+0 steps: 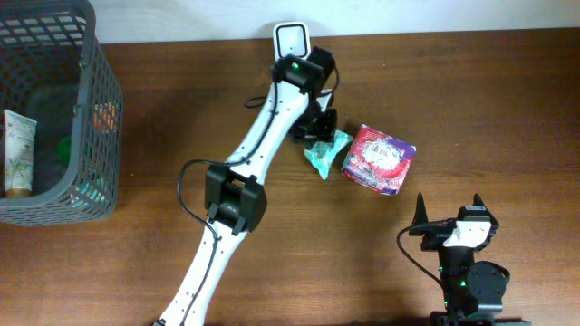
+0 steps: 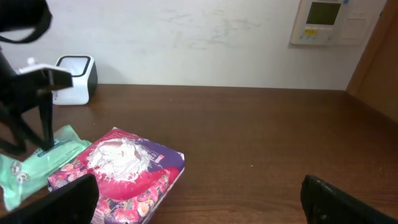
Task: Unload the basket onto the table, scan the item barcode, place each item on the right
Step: 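Place mint wipes pack left of pink box, return to basket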
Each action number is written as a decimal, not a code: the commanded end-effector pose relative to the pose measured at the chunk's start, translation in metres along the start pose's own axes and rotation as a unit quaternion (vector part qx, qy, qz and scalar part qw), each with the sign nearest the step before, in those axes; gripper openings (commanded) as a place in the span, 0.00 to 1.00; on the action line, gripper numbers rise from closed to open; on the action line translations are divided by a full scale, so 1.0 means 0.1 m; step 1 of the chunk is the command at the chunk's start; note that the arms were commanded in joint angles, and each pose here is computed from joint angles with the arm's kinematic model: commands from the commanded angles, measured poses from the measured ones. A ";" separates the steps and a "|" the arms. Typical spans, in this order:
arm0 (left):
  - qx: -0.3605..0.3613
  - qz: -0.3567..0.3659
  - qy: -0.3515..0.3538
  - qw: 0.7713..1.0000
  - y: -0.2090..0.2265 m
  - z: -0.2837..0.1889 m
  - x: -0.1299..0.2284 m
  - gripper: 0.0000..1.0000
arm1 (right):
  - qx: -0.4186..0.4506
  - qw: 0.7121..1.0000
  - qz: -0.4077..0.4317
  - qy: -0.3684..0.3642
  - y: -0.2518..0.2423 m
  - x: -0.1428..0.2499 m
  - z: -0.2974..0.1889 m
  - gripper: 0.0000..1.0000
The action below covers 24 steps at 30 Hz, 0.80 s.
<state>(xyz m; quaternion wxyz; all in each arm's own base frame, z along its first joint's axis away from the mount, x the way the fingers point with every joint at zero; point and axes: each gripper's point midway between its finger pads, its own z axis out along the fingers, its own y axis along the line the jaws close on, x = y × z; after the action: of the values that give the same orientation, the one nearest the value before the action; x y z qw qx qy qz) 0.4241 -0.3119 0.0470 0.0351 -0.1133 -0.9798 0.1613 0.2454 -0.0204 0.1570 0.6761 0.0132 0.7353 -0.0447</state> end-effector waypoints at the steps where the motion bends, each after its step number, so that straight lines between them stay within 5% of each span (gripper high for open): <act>1: 0.022 0.027 -0.055 0.998 0.00 -0.50 -0.14 1.00 | 0.007 1.000 0.004 0.004 -0.02 0.04 0.00 0.99; 8: 0.038 0.014 -0.240 0.970 0.25 -2.29 -0.15 0.99 | 0.007 1.000 0.004 0.004 -0.02 0.04 0.00 0.99; 14: -0.041 -0.115 -0.430 0.895 1.58 -4.14 0.49 0.99 | 0.007 1.000 0.004 0.004 -0.02 0.04 0.00 0.99; 18: -0.134 -0.230 -0.467 0.843 2.71 -4.63 0.99 0.99 | 0.007 1.000 0.004 0.004 -0.02 0.04 0.00 0.99; 24: -0.284 -0.375 -0.429 0.771 4.01 -4.76 1.57 1.00 | 0.007 1.000 0.004 0.004 -0.02 0.04 0.00 0.99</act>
<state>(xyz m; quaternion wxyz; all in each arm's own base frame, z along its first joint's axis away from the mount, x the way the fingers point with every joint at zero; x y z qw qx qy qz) 0.4152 0.1907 0.3876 -0.3901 0.2971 -0.8707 -0.0380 0.2454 -0.0205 0.1571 0.6762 0.0130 0.7352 -0.0451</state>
